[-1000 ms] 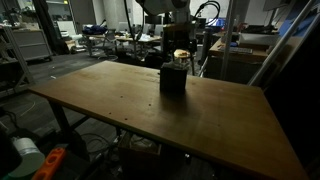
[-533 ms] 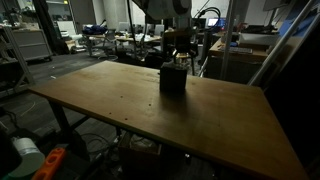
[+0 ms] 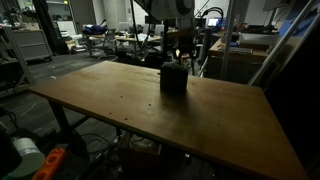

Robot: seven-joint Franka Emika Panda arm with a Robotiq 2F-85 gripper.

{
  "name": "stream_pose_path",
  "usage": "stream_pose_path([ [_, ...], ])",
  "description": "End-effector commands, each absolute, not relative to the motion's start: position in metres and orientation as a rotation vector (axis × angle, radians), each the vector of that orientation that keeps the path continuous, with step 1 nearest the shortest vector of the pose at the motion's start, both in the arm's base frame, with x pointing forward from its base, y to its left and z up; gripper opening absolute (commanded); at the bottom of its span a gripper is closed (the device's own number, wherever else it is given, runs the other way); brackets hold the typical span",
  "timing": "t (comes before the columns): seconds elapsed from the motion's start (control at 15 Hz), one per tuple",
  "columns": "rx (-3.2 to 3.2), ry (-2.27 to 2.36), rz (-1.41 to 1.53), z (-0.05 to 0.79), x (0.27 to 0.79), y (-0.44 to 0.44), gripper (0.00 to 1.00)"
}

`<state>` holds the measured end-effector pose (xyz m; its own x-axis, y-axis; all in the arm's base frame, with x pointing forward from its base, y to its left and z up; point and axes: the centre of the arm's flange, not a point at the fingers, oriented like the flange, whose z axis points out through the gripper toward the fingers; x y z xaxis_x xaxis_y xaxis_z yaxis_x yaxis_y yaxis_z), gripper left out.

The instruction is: Put the towel in the black holder

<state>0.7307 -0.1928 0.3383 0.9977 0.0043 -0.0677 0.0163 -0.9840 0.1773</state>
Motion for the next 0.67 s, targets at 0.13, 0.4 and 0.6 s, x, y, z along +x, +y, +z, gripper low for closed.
stream_pose_path([
  [0.13, 2.971, -0.014, -0.109, 0.342, 0.740, -0.196, 0.19],
  [0.4, 2.974, 0.015, -0.082, 0.356, 0.735, -0.189, 0.01],
  [0.6, 2.970, 0.049, -0.063, 0.367, 0.733, -0.180, 0.00],
])
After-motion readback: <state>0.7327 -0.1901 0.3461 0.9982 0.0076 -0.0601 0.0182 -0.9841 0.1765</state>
